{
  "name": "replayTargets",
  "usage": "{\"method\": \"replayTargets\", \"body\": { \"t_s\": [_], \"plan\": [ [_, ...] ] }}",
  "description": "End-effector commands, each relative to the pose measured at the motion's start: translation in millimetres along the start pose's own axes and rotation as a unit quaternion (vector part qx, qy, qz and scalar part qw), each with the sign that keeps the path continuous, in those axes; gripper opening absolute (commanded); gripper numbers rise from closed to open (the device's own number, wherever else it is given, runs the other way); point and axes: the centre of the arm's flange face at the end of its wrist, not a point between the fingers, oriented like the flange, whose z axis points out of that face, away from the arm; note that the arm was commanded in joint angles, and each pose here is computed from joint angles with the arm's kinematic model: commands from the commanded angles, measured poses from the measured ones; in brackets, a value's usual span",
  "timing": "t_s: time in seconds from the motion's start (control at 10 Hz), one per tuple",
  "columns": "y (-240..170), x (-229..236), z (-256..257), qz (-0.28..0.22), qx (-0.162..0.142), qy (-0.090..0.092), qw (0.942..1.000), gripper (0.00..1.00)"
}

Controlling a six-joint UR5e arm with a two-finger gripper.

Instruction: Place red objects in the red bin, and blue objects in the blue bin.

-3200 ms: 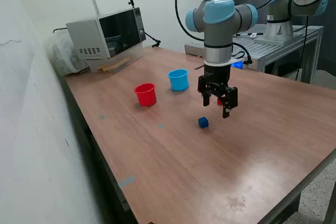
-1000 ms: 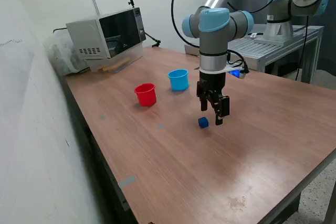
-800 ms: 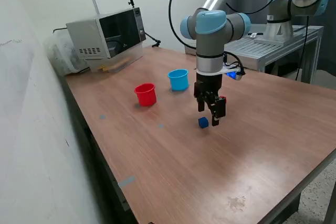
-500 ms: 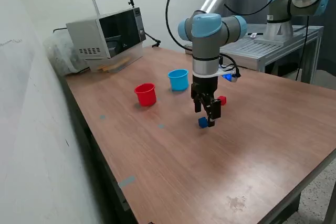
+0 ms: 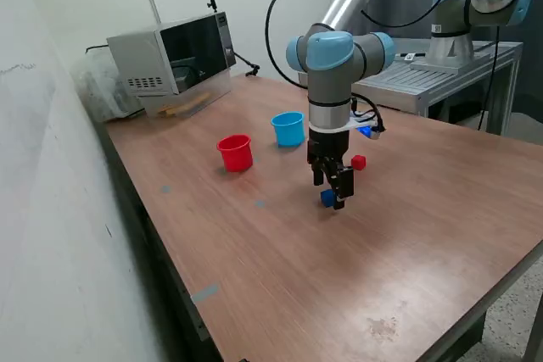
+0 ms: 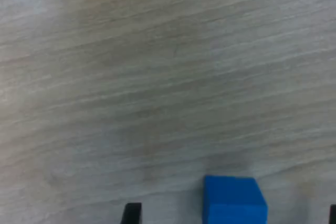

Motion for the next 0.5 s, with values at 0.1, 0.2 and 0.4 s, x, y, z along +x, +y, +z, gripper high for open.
{"method": "replayTargets", "body": {
  "t_s": [0.1, 0.2, 0.4],
  "plan": [
    [0.1, -1.8, 6.2, 0.000, 0.001, -0.007, 1.0000, 1.00],
    [0.1, -1.8, 6.2, 0.000, 0.001, -0.007, 1.0000, 1.00],
    [0.4, -1.7, 5.7, -0.002, 0.001, -0.007, 1.0000, 1.00]
  ]
}}
